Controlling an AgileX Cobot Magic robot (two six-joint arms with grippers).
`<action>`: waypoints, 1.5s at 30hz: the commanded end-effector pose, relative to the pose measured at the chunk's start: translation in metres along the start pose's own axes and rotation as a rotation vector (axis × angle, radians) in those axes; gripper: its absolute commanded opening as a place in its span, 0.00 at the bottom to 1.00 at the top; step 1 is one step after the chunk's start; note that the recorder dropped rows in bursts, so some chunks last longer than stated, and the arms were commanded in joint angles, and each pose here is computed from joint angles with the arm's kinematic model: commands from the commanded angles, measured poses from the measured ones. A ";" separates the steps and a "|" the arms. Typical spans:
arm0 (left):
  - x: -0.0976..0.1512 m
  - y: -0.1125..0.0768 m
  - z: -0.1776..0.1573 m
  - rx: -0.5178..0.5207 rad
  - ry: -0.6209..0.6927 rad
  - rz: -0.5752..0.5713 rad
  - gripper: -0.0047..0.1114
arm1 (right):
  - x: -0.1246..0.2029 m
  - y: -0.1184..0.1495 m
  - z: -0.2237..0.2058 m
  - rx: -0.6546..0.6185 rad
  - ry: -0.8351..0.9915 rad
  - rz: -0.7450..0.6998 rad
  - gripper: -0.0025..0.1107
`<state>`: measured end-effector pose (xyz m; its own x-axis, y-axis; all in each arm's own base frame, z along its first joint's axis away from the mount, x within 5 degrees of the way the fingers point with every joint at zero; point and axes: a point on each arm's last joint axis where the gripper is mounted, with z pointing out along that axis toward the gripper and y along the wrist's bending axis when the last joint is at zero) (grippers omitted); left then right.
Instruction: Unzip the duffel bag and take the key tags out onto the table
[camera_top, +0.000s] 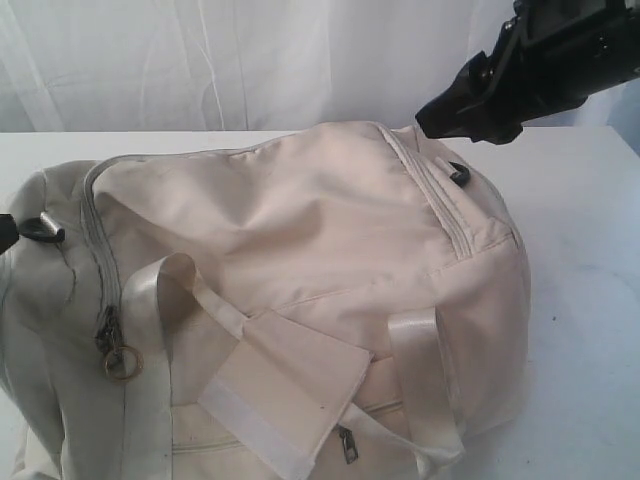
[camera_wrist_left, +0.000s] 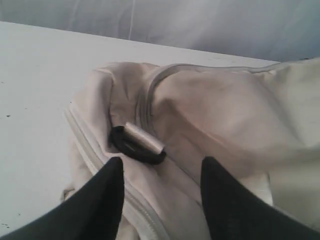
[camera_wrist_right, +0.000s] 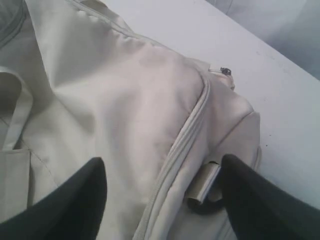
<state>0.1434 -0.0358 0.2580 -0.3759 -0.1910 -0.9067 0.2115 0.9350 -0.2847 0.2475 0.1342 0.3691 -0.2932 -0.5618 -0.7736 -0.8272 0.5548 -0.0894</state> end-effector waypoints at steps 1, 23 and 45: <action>0.003 0.001 0.000 -0.002 0.011 -0.013 0.50 | -0.002 0.000 -0.001 0.003 -0.006 0.005 0.56; 0.040 0.021 0.002 -0.138 0.101 -0.024 0.04 | 0.014 -0.019 0.058 -0.047 0.079 0.231 0.61; -0.010 0.018 0.014 -0.198 0.000 0.128 0.04 | 0.057 -0.045 0.084 0.049 0.390 0.185 0.02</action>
<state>0.1572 -0.0271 0.2518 -0.3811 -0.0907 -0.9201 0.1343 0.9792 -0.1521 0.3087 0.1495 0.2753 -0.5822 -0.5745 -0.5753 -0.7401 0.6674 0.0826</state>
